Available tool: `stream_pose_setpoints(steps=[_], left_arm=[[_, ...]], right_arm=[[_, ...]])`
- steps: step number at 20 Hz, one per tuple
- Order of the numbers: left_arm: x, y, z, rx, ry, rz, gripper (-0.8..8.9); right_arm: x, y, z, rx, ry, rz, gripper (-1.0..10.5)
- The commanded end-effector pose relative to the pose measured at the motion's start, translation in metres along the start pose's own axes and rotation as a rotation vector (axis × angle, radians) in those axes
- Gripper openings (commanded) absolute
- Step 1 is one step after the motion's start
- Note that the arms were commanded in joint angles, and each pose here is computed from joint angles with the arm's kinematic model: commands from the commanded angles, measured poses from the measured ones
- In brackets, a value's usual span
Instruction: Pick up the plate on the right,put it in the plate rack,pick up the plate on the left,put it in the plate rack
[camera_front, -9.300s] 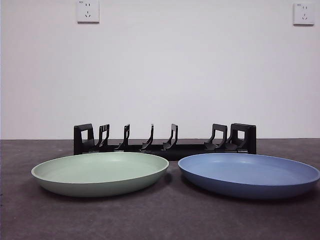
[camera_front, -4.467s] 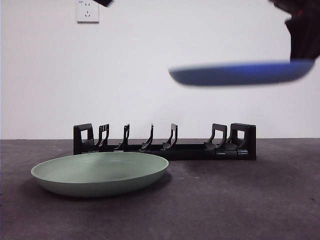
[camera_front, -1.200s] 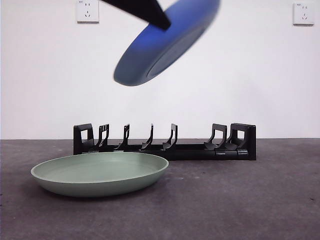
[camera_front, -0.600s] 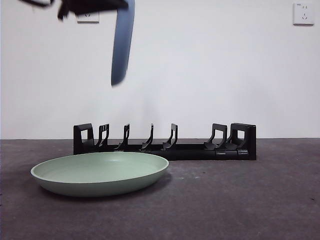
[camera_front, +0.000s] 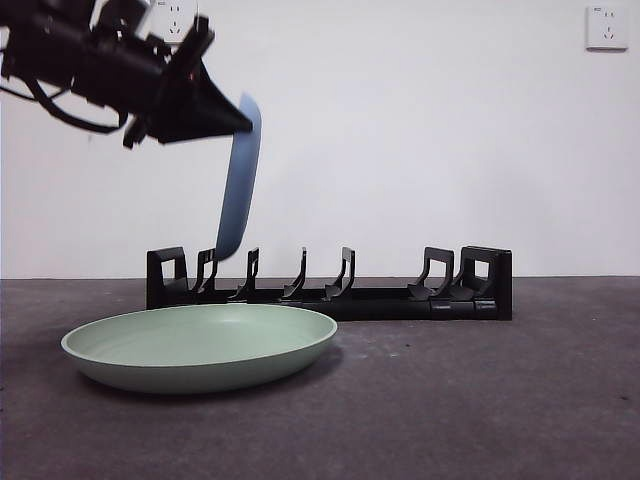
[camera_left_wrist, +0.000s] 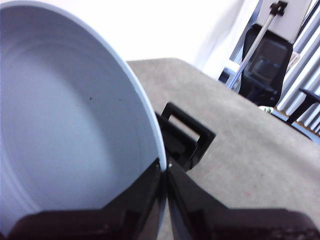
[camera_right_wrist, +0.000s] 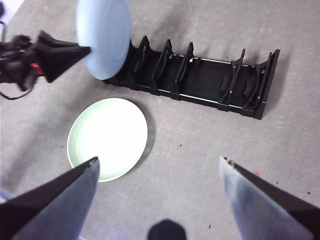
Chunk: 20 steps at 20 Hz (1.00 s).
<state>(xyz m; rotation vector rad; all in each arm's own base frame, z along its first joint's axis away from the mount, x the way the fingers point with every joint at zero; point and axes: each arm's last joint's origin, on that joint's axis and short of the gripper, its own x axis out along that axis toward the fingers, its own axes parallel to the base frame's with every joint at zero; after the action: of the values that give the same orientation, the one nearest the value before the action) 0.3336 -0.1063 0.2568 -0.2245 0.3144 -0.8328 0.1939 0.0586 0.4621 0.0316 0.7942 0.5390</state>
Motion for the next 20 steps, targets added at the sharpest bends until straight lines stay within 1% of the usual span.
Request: stream_pose_setpoints(steps=[1, 5, 9, 11, 15, 19, 20], left_arm=[[0.006, 0.007, -0.007, 0.033, 0.014, 0.0, -0.08], [0.014, 0.015, -0.02, 0.036, 0.051, 0.01, -0.08], [0.016, 0.019, -0.027, 0.066, 0.084, 0.053, -0.08], [0.016, 0.02, -0.029, 0.085, 0.109, 0.094, -0.08], [0.015, 0.021, -0.035, 0.105, 0.158, 0.118, -0.08], [0.016, 0.018, -0.035, 0.101, 0.165, 0.103, 0.11], [0.017, 0.017, -0.035, 0.102, 0.166, 0.1, 0.44]], right_arm=[[0.006, -0.002, 0.0, -0.002, 0.02, 0.0, 4.1], [0.01, -0.003, 0.001, 0.001, 0.04, 0.002, 4.1], [0.016, -0.005, 0.002, 0.005, 0.063, 0.002, 4.1], [0.018, -0.006, 0.002, 0.006, 0.07, 0.002, 4.1], [0.025, -0.008, 0.002, 0.001, 0.096, 0.002, 4.1], [0.035, -0.011, -0.003, 0.01, 0.133, 0.003, 4.1], [0.039, -0.013, -0.005, 0.014, 0.146, 0.004, 4.1]])
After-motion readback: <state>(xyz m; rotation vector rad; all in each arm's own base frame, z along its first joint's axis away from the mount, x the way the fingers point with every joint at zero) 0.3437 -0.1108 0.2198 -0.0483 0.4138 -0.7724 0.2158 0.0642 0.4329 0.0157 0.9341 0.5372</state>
